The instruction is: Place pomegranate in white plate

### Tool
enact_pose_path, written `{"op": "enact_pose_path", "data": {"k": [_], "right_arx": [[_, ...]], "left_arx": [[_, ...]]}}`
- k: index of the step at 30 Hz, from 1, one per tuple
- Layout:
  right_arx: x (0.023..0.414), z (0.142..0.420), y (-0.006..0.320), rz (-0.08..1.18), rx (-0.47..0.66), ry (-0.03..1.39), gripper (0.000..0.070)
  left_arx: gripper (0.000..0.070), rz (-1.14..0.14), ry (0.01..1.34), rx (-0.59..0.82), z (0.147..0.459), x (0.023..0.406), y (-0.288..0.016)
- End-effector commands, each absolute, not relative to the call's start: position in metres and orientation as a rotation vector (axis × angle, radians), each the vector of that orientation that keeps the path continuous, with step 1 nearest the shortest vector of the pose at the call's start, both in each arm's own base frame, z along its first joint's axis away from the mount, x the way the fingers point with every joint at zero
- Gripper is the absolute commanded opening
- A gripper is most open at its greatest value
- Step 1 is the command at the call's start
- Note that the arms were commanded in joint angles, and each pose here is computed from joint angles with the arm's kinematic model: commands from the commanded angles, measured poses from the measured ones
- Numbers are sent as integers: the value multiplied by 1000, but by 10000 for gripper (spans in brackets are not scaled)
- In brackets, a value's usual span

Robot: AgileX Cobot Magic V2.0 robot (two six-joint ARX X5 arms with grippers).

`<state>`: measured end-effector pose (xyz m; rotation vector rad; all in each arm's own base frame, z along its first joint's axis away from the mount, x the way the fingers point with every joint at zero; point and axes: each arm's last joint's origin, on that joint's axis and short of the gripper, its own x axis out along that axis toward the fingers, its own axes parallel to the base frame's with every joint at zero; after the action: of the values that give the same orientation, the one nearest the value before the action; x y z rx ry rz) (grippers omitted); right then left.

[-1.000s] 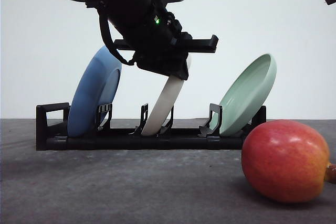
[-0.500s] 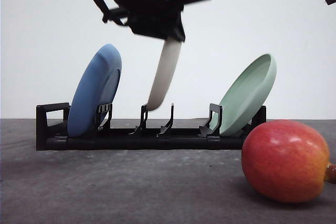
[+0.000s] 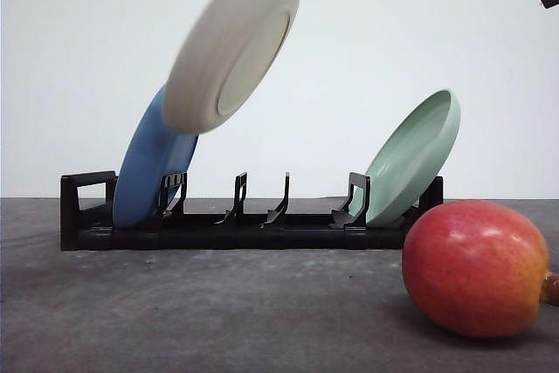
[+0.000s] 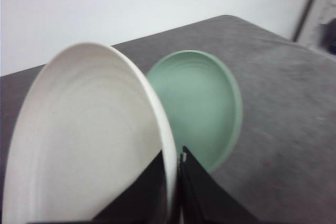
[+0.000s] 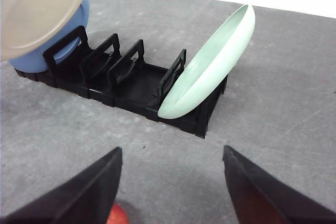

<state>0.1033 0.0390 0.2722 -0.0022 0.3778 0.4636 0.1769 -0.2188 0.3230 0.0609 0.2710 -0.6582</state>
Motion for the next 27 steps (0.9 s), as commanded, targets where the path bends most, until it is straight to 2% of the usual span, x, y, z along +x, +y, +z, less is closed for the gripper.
{"op": "enact_pose_path", "data": {"k": [1,6,16,19,27], "right_arx": [[103,277,39,471,-4,360,390],[103,277,39,471,-4,360,390],[103,277,39,471,-4,360,390],[103,277,39,470,-4,360,390],[103,277,39,467,17,366,390]], "left_arx": [[10,-694,229,36,335,165,-220],[11,-777,212,-21,331,131,-208],[10,-879,233,9,289,88,-179],[9,-942,255,87,274,82,-176],[9,-1012,382,492,239,82,-183]]}}
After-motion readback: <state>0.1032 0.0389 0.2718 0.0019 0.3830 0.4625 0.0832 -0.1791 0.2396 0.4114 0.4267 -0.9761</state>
